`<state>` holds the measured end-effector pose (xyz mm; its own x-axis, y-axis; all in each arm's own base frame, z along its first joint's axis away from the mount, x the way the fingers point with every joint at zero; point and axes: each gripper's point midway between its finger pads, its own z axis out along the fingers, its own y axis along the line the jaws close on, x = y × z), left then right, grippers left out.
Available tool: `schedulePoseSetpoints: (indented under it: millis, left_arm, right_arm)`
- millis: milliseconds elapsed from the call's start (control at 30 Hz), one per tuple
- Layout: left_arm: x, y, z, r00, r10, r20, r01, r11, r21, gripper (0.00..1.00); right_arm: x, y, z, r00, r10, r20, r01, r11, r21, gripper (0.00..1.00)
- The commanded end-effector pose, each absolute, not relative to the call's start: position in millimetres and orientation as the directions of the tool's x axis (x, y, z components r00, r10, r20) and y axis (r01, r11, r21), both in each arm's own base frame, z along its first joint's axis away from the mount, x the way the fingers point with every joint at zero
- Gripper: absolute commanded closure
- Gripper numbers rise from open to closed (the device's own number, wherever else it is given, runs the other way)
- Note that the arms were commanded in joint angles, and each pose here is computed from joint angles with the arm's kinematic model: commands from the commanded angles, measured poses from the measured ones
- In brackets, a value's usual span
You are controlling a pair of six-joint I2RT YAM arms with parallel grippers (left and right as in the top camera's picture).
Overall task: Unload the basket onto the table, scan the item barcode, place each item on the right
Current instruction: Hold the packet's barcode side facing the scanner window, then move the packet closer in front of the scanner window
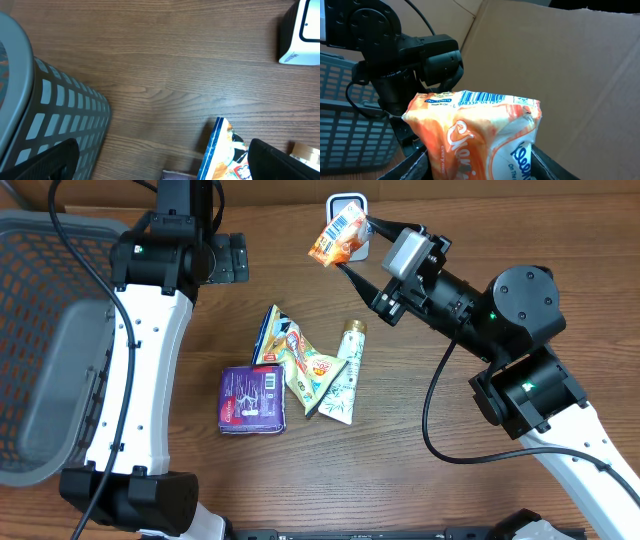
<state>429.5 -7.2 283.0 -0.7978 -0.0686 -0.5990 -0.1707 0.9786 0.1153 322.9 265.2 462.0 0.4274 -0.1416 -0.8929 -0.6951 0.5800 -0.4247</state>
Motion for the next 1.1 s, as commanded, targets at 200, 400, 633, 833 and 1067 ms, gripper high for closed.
schedulePoseSetpoints:
  millis: [200,400,633,833,1067]
  left_arm:
    - [429.6,-2.9,294.2,-0.782,-0.056,-0.621,-0.172,0.977,0.129,0.0]
    - [429.6,-2.9,294.2,-0.782,-0.056,-0.621,-0.172,0.977,0.129,0.0]
    - [429.6,-2.9,294.2,-0.782,-0.056,-0.621,-0.172,0.977,0.129,0.0]
    - [429.6,-2.9,294.2,-0.782,-0.056,-0.621,-0.172,0.977,0.129,0.0]
    - [429.6,-2.9,294.2,-0.782,-0.056,-0.621,-0.172,0.977,0.129,0.0]
  right_arm:
    - [366.9,259.5,436.9,0.119,-0.005,-0.993,-0.69,0.719,-0.086,0.51]
    - [407.3,274.5,385.6,-0.159,0.164,-0.974,-0.656,0.719,0.228,0.51]
    - [457.6,254.5,342.3,-0.451,0.513,-0.73,-0.419,0.601,0.681,0.5]
    - [483.8,244.5,345.8,-0.536,0.715,-0.449,-0.319,0.321,0.892,0.5]
    - [518.4,251.6,308.4,-0.604,0.796,-0.044,-0.131,-0.044,0.99,0.47]
